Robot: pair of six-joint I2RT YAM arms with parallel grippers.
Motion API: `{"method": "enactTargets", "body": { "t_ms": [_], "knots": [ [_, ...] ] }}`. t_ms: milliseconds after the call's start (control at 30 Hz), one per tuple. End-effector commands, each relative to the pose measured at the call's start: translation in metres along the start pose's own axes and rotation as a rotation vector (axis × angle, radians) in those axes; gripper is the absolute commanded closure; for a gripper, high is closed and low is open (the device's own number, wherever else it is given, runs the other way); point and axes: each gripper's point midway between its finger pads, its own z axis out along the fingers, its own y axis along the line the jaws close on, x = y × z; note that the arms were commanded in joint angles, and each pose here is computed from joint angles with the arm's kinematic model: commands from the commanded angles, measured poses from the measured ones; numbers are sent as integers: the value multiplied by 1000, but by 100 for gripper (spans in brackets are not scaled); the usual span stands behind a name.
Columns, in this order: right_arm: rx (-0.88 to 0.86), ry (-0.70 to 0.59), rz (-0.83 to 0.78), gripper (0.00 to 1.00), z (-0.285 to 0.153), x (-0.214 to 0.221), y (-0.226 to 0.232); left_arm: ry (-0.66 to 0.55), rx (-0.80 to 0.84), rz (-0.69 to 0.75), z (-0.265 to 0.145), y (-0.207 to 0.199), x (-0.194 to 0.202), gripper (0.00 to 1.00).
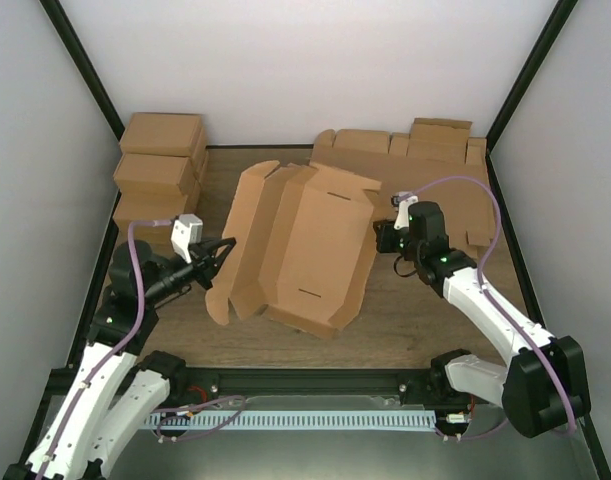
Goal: Fold the paper box
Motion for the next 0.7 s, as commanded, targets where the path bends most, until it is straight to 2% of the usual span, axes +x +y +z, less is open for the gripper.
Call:
{"method": "enactTargets", "body": {
  "t_ms": [0,167,200,300,333,500,667],
  "knots": [
    [-5,-67,-16,97,-10,-29,9,-28,10,47,-4,-5,-4,96],
    [20,-92,-34,99,-12,-44,9,-41,4,43,-6,-5,-5,90],
    [28,-103,-40,99,-14,-50,9,-44,-5,38,-7,-3,-6,82],
    [17,-140,-78,99,-18,-65,15,-59,-61,13,-10,5,-8,48],
    [5,-147,-95,99,-19,-67,18,-64,-83,0,-11,8,-9,42],
    [-45,-161,-154,99,-23,-68,28,-105,-257,-64,-24,32,-22,30],
    [-54,-167,-181,99,-36,-76,33,-69,-269,-11,-24,26,-47,25]
  ]
}}
